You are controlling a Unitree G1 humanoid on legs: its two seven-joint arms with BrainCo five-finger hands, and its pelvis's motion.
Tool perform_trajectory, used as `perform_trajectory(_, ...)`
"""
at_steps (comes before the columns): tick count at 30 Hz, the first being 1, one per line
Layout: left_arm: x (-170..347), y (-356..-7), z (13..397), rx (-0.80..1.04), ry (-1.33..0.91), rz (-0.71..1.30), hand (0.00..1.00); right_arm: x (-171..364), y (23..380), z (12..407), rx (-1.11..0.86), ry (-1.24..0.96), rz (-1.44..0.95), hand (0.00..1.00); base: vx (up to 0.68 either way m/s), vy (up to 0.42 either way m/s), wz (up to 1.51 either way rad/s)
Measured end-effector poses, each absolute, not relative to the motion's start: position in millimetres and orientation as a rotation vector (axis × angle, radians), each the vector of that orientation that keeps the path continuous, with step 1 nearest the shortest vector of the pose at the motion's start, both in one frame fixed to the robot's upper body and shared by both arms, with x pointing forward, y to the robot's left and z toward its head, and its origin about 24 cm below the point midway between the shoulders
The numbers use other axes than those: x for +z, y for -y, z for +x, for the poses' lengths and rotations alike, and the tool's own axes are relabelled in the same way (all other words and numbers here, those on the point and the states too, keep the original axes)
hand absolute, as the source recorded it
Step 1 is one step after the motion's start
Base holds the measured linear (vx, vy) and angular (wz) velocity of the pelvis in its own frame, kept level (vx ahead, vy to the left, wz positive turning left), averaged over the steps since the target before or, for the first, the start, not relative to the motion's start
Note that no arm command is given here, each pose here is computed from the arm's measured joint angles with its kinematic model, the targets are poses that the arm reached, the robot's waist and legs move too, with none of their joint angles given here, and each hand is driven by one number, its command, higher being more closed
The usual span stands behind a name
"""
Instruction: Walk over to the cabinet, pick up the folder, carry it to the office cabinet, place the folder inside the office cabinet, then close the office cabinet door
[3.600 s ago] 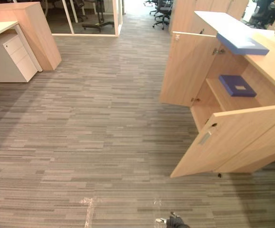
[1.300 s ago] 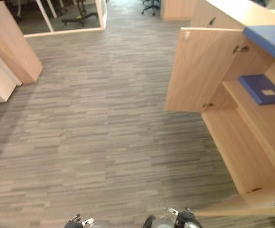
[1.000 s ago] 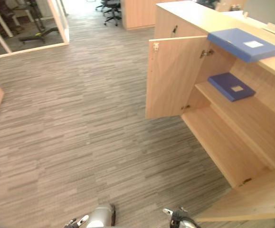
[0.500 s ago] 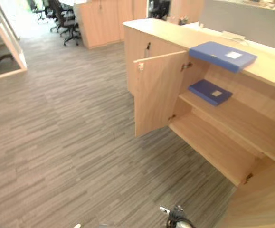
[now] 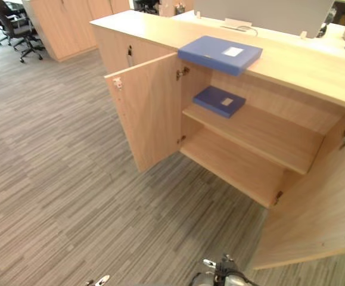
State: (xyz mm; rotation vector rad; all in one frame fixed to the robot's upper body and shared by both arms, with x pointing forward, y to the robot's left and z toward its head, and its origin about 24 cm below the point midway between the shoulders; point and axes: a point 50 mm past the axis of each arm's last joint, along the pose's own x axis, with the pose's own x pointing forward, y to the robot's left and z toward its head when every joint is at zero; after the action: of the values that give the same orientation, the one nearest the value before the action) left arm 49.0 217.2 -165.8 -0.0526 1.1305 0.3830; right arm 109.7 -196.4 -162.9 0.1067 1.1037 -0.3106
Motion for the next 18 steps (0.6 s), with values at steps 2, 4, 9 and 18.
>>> perform_trajectory(2,-166,-218,48,0.391,-1.131,-0.060,0.00,-165,195,103,-0.319,-1.120,0.118,0.00,0.26,-0.223,0.25)
perform_trajectory(4,-166,-219,48,0.409,-1.129,-0.076,0.00,-166,194,98,-0.321,-1.133,0.121,0.00,0.25,-0.130,-0.03)
perform_trajectory(9,-164,-219,47,0.462,-1.108,-0.123,0.00,-168,192,95,-0.287,-1.156,0.094,0.00,0.33,0.068,-0.93)
perform_trajectory(18,-158,-229,61,0.494,-1.031,-0.099,0.00,-164,158,121,-0.159,-1.105,0.095,0.00,0.26,0.263,-0.90)
